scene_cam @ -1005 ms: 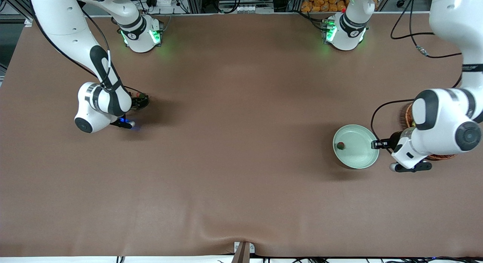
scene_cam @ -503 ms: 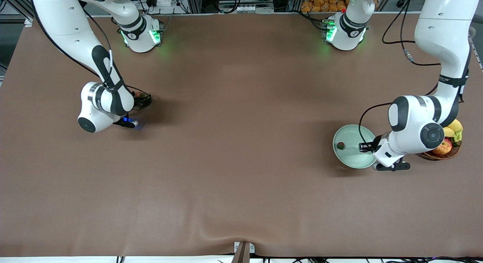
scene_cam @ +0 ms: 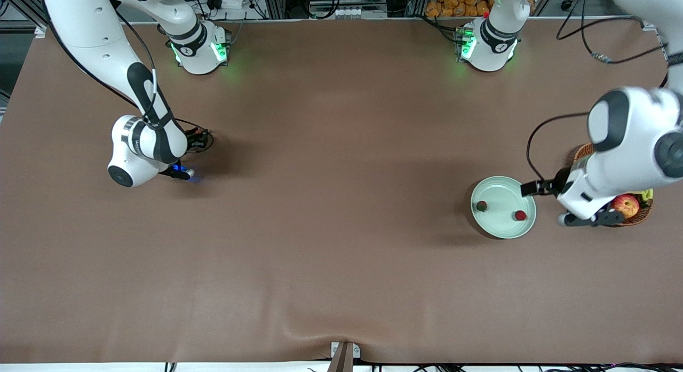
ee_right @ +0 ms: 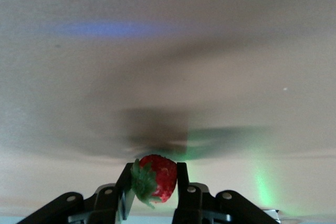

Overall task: Collect all strawberries into plate
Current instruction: 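Place the strawberry on the plate while the right gripper lifts the third, then carry the third strawberry mid-table with the right gripper and release it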

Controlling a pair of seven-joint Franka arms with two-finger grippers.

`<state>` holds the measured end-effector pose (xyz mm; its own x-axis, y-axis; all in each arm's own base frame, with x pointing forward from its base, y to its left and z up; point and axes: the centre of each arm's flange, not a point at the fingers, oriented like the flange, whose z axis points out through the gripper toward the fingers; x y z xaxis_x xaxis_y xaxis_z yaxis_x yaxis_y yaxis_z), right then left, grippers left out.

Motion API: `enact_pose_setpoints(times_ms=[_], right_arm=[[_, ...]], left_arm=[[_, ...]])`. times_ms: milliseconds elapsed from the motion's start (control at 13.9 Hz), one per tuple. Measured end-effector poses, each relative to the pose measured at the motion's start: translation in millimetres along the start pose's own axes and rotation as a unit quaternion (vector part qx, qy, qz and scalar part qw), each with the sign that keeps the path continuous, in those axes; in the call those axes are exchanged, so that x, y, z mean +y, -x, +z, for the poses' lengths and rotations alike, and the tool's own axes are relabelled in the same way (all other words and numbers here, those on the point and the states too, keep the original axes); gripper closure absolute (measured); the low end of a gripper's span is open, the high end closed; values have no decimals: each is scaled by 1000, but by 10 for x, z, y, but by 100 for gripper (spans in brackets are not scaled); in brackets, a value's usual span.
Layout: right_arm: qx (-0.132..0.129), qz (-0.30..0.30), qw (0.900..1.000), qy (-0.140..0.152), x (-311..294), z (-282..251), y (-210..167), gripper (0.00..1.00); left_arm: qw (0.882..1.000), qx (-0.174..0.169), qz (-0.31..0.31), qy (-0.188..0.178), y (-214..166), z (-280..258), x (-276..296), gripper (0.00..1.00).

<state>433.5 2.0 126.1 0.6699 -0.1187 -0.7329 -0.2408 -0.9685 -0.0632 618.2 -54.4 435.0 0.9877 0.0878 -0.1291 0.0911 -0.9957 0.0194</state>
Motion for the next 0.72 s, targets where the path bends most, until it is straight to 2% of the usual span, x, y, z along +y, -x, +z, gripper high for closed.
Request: enact_pose_setpoints(times_ms=[215, 359, 503, 718], right_arm=[[29, -10, 1000, -5, -70, -259, 22, 64], [70, -34, 997, -9, -201, -652, 20, 64], [121, -80, 989, -5, -468, -1139, 25, 64], [185, -153, 971, 14, -1231, -1722, 152, 64]], left_arm=[[1000, 13, -11, -2, 200, -570, 209, 0], [1000, 28, -12, -1, 276, -819, 233, 0], [999, 41, -14, 0, 308, -1001, 209, 0], [999, 45, -20, 0, 333, -1208, 130, 0]])
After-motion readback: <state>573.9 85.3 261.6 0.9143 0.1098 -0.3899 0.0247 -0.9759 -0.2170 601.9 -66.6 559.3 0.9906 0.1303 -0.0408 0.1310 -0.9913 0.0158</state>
